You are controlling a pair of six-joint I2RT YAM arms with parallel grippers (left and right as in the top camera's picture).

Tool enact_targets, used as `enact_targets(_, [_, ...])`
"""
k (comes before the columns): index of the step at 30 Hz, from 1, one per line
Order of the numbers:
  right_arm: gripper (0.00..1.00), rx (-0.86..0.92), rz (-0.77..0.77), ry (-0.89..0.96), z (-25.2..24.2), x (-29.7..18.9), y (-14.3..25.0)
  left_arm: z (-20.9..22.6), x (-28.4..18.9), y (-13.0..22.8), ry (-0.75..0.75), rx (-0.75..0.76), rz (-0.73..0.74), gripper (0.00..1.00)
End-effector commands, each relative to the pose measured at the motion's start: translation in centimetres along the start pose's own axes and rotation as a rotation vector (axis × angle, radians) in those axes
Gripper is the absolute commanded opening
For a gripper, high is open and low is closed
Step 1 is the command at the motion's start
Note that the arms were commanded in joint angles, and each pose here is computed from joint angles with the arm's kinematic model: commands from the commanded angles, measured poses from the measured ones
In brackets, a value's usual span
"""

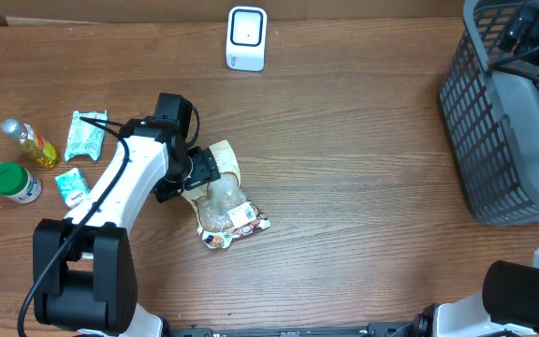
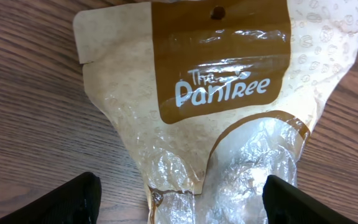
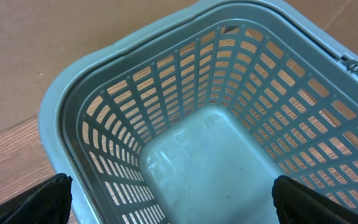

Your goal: Scan the item barcode

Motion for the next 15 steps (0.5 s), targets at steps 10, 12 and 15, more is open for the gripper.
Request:
enact_targets(10, [1.00,0.010,-0.032,0.003,-0.15,-0.86,-0.78,-0.18,-0.07,-0.54,0.010,0.016,-0.011,0.81])
enact_targets(12, [1.00,0.010,-0.032,0.003,-0.14,-0.86,-0.77,-0.17,-0.07,-0.56,0.009,0.022,-0.012,0.81])
enact_targets(15, [1.00,0.010,-0.032,0.003,-0.14,-0.86,-0.77,-0.16,-0.07,-0.52,0.009,0.036,-0.010,0.66])
Point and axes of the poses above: each gripper's point midway between its finger pads, its own x axis out along the fingers, its own z axis along the line the jaws close on, y = z × x, the point moved 3 cm from there along -x, back along the fingers, and after that the axes turned 3 degrees about x, right-handed, at the moved point
